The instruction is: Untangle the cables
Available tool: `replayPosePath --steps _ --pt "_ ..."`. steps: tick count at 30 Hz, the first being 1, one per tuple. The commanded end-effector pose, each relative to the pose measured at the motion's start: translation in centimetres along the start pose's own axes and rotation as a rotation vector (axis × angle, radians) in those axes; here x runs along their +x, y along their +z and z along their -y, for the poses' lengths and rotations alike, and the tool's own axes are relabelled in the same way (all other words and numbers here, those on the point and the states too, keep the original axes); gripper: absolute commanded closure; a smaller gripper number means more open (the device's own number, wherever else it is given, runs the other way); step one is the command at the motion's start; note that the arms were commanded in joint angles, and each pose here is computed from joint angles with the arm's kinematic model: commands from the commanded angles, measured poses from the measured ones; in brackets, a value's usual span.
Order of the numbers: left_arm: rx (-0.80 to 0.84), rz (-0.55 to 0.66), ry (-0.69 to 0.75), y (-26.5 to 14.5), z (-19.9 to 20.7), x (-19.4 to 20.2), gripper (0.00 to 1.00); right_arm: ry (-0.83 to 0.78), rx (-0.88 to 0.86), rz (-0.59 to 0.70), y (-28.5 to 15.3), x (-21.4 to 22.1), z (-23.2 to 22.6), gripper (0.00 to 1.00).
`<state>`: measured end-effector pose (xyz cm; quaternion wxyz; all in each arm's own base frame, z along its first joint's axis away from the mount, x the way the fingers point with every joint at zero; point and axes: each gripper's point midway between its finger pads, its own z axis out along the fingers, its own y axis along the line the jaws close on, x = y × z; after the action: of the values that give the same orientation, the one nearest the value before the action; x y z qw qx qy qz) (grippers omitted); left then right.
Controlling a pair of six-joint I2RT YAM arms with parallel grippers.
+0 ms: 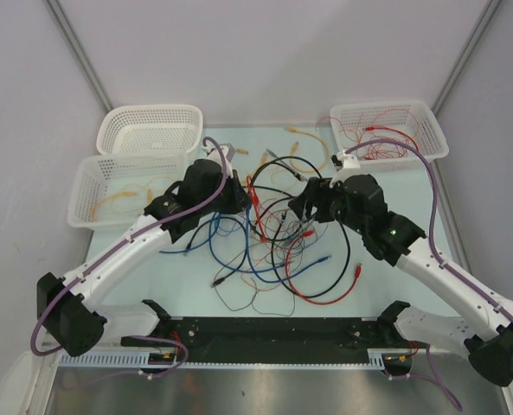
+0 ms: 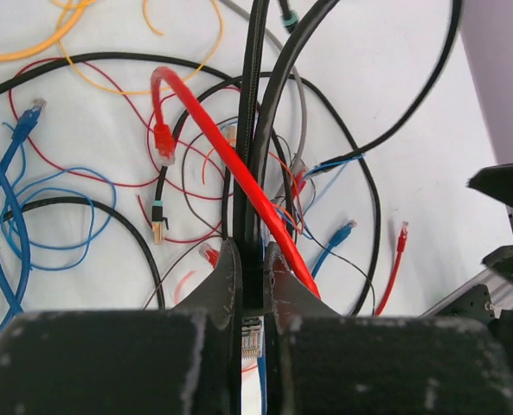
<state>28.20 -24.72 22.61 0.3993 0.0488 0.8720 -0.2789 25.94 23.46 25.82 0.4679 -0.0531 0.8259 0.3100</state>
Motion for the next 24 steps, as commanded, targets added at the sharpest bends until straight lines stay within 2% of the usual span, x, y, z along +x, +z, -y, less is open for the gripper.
replayPosePath --steps 1,5,12,19,24 --pt "0.084 0.055 0.040 -2.0 2.6 -2.7 1.00 0.007 -0.209 0.023 0.5 -1.2 -4.3 0.24" --pt "0.085 0.045 0.033 -2.0 2.5 -2.4 1.00 -0.022 -0.358 -0.020 0.7 0.0 -7.7 0.23" --pt "0.084 0.028 0.026 -1.8 2.3 -1.8 1.00 -0.041 -0.473 -0.051 1.5 1.4 -10.9 0.23" --pt "0.091 0.031 0.019 -2.0 2.5 -1.9 1.00 -0.035 -0.449 -0.093 3.8 3.0 -10.5 0.25" --pt "0.110 0.026 0.009 -2.2 2.7 -1.6 1.00 -0.033 -0.417 -0.129 5.7 4.4 -9.8 0.30"
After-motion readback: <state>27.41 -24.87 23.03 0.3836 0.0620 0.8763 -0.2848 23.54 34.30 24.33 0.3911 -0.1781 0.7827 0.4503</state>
